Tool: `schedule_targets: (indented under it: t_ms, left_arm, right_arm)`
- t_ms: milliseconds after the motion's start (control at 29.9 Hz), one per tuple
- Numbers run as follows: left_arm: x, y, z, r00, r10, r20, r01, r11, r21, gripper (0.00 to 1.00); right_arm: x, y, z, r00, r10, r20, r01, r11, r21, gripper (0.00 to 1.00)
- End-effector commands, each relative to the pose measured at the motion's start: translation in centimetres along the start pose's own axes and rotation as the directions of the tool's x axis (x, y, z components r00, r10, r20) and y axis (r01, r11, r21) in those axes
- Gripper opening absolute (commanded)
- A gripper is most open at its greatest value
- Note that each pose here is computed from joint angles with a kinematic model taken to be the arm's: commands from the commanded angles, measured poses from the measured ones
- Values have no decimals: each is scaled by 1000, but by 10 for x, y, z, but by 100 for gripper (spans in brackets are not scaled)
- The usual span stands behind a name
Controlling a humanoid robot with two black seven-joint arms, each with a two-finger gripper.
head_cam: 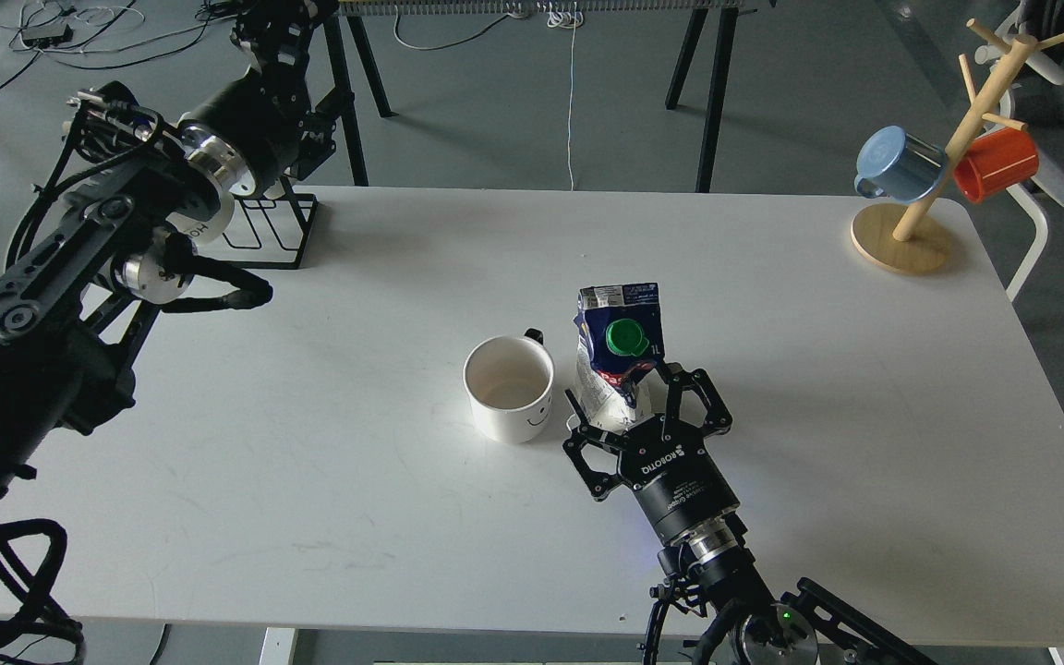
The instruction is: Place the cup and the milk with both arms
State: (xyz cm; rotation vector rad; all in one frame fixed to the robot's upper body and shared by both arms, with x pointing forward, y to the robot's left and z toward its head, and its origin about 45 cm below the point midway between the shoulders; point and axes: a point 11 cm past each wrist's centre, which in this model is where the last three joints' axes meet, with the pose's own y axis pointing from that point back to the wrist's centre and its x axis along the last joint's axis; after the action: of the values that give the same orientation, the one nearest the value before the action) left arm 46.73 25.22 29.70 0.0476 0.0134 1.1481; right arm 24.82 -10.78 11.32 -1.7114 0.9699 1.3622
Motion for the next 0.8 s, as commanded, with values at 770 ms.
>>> schedule_targets:
  t_ms: [770]
  left_arm:
    - [1, 0, 2, 1000, 3, -1, -3, 1000, -5, 99]
  right_arm:
    - [-95, 36, -108, 968, -214, -131, 231, 963, 136, 96]
